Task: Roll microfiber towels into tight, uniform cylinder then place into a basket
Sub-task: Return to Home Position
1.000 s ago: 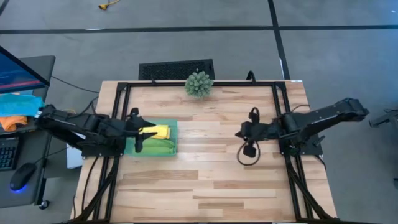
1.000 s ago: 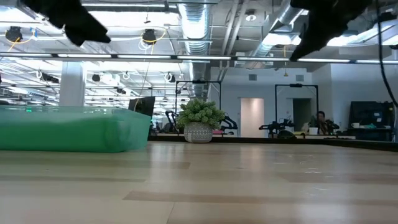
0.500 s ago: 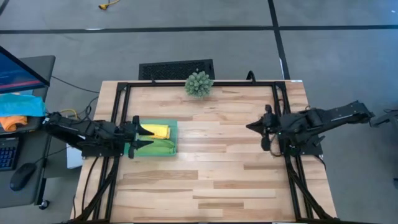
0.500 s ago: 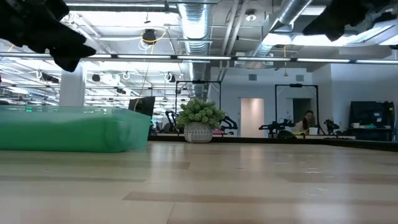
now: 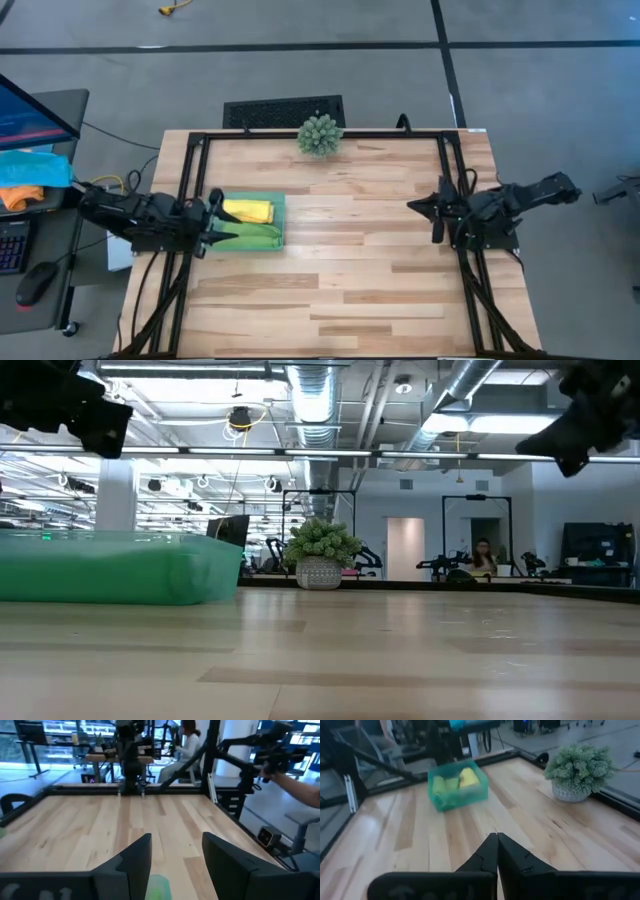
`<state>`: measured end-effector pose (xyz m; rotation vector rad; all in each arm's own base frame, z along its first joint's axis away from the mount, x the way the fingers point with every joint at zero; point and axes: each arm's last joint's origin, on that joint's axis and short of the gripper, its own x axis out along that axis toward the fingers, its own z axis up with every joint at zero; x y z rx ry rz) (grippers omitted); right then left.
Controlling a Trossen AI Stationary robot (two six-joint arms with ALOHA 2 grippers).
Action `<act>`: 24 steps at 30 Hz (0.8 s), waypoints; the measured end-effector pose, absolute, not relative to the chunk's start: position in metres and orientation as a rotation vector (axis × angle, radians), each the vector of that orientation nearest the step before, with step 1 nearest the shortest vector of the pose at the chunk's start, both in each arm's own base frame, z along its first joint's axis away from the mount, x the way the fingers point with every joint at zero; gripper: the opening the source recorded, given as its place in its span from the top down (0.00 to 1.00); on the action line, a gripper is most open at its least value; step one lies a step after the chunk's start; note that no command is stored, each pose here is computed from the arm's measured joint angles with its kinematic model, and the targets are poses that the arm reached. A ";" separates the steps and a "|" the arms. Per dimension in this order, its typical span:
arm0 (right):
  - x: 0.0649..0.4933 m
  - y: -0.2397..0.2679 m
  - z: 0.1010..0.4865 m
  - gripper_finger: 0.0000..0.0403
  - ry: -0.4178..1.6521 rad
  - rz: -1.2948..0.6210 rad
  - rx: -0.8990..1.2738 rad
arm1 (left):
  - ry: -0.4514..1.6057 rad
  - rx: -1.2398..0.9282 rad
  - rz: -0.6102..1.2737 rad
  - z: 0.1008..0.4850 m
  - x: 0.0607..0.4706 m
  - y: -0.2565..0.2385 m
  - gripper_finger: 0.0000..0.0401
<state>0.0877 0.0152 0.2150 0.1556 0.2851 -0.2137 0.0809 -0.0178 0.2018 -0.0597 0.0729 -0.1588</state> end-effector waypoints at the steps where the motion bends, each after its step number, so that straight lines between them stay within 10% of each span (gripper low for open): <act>1: 0.086 0.015 0.212 0.93 0.262 -0.211 0.165 | 0.073 -0.060 -0.161 0.200 0.082 -0.018 0.58; 24: 0.093 0.017 0.172 0.93 0.013 -0.165 0.136 | -0.037 -0.093 -0.200 0.171 0.095 -0.022 0.58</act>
